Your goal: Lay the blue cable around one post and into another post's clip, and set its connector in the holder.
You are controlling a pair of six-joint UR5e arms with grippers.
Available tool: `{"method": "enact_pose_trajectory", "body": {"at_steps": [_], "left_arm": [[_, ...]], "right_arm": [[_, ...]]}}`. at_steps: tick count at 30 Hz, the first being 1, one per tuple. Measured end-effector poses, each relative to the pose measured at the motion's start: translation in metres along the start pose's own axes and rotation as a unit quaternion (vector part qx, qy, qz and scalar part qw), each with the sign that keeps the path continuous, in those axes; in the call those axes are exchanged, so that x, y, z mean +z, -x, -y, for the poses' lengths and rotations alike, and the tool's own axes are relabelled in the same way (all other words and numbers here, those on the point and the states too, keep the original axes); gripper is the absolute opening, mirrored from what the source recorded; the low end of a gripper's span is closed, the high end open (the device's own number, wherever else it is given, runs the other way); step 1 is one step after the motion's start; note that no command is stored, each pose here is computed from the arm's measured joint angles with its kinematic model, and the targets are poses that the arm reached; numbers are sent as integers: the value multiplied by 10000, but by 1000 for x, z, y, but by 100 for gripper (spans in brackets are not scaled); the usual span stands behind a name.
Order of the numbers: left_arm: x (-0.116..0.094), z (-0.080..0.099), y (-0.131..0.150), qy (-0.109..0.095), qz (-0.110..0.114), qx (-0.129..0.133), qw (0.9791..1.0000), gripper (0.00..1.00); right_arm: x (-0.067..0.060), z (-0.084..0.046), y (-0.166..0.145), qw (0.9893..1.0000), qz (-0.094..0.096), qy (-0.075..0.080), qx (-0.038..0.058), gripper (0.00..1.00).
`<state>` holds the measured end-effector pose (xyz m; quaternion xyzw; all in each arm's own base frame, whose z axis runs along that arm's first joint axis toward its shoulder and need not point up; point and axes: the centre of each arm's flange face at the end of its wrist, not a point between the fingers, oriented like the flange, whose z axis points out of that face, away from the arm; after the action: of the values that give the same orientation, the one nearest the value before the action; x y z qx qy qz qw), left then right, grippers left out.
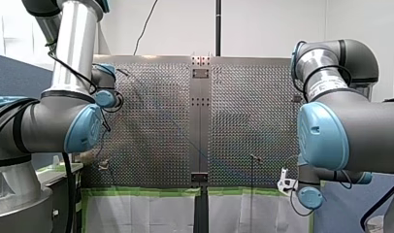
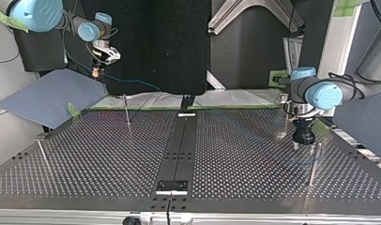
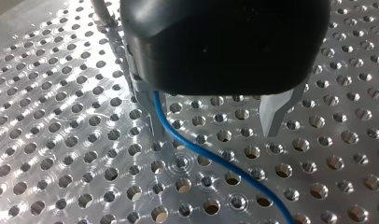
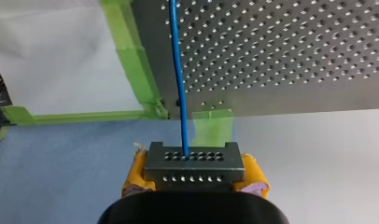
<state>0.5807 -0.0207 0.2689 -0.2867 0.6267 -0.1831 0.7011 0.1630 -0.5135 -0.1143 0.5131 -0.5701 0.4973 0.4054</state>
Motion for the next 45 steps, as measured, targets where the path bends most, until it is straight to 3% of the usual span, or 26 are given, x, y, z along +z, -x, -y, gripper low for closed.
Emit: {"method": "enact_pose_trajectory", "body": {"at_steps": [7,12,16,24,33,45], "left_arm": [[0,0,0,14,3,11,10000,100],[1,0,2,69,29,35,10000,100],[0,-1,2,132,30,54,9999,100],[-3,-3,1,326,5,-103,9994,100],[-1,-9,5,262,-42,-499,9984,100],[-2,-30,15,373,22,-1009,9942,100]], "right_arm": [[-1,11,-28,9994,-282,-207,-14,0],[0,16,-51,9979,-575,-282,-50,0],[1,18,-63,9971,-696,-305,-56,0],[0,19,-64,9971,-687,-322,-64,0],[0,18,-65,9971,-684,-323,-60,0],[0,19,-64,9972,-676,-327,-65,0]]}}
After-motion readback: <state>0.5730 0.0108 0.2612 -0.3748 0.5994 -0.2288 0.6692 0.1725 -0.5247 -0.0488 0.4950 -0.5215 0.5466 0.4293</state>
